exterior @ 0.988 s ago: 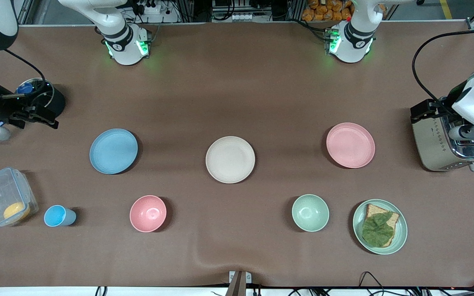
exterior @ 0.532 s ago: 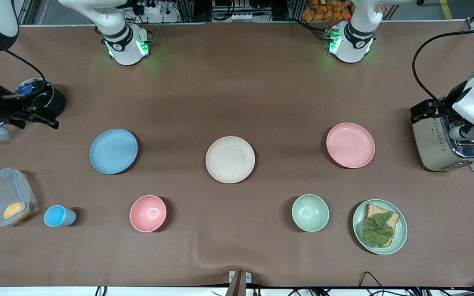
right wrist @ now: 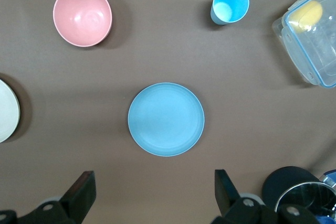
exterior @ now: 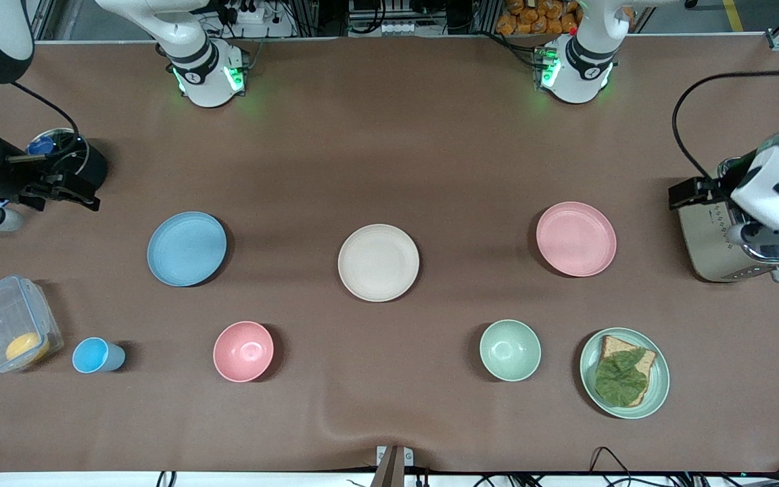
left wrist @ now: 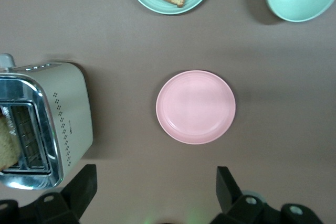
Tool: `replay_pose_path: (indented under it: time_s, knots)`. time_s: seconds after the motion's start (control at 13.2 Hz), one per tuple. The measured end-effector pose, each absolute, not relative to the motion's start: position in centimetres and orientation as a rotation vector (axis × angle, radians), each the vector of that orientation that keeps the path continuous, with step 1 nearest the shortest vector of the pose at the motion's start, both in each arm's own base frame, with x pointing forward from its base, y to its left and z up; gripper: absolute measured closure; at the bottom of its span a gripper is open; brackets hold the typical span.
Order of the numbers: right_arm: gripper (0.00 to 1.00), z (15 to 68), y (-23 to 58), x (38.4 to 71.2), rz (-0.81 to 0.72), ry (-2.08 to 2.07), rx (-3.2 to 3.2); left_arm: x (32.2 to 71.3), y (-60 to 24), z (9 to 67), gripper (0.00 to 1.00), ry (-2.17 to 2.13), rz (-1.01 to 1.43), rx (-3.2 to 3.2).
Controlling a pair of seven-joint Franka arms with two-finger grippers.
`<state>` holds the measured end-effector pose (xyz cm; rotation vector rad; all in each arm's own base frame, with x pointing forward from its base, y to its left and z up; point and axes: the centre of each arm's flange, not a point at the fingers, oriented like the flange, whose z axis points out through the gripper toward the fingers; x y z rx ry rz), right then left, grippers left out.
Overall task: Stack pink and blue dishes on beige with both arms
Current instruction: 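Reach the right gripper to the blue plate while the left gripper reaches the pink plate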
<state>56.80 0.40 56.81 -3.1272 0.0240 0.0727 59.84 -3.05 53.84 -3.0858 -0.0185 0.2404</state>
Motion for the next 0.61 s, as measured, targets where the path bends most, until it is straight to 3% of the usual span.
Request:
replay_pose_path:
  time_s: [0.3,0.61]
  knots:
    - [0.00,54.7,1.6,57.0,0.175,-0.006,-3.127,60.7,-1.0,46.4,0.00,-0.062,0.267,-3.124]
    - [0.00,46.9,1.1,59.1,0.335,-0.022,-3.120,59.6,3.1,40.5,0.00,-0.068,0.266,-3.231]
